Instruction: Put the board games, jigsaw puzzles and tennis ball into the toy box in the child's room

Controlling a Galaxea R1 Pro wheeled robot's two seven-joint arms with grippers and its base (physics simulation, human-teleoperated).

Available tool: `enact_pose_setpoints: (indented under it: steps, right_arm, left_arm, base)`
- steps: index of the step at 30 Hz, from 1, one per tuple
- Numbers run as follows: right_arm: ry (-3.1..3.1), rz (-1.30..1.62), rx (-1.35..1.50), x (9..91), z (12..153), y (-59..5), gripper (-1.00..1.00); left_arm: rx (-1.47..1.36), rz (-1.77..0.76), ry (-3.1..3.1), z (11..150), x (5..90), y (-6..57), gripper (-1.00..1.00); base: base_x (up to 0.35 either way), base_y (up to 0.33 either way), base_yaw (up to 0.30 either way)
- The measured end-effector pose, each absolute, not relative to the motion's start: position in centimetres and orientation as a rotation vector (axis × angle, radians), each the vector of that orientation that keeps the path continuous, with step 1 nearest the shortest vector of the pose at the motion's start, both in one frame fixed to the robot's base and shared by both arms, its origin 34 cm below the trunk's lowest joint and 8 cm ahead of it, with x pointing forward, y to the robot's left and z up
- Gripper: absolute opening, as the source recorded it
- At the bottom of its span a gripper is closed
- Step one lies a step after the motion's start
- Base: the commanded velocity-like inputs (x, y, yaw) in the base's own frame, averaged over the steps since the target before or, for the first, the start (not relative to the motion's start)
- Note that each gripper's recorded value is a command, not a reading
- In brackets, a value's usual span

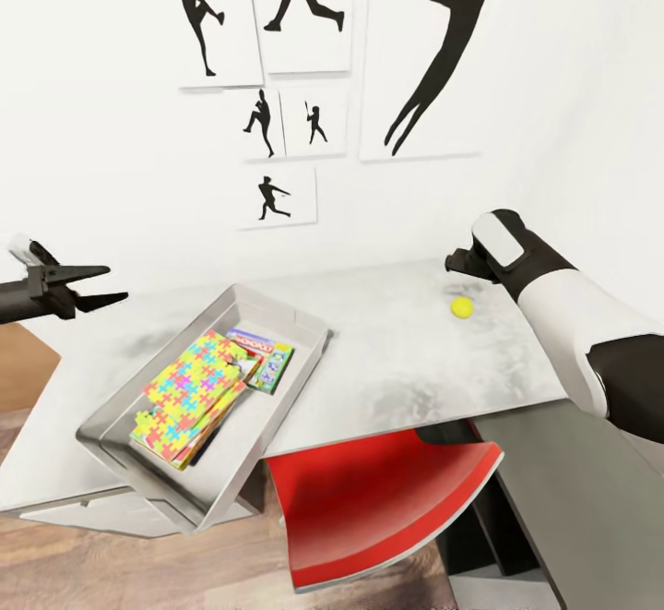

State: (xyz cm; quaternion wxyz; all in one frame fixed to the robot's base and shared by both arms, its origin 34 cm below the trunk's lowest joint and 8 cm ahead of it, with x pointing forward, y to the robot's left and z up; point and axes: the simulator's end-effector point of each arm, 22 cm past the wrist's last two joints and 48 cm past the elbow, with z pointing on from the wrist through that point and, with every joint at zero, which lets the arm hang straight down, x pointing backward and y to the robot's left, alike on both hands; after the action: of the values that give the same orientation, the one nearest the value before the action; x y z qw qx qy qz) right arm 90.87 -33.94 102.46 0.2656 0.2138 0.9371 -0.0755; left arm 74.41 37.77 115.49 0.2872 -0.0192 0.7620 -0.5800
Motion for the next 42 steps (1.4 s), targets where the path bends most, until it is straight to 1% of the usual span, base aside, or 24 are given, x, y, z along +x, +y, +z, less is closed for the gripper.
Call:
enact_pose_setpoints:
  steps: [8, 42]
  right_arm:
    - [2.542, -0.224, 0.571, 90.9, 101.4, -34.1, 1.0]
    - [2.59, -0.159, 0.538, 91.5, 97.1, -32.7, 1.0]
  left_arm:
    - [-0.008, -1.651, 1.927, 118.4, 73.4, 38.6, 1.0]
    - [0.016, -1.697, 1.947, 116.3, 73.8, 37.3, 1.0]
  base:
    - [0.0, 0.0, 0.0]
    - [0.0, 0.0, 0.0]
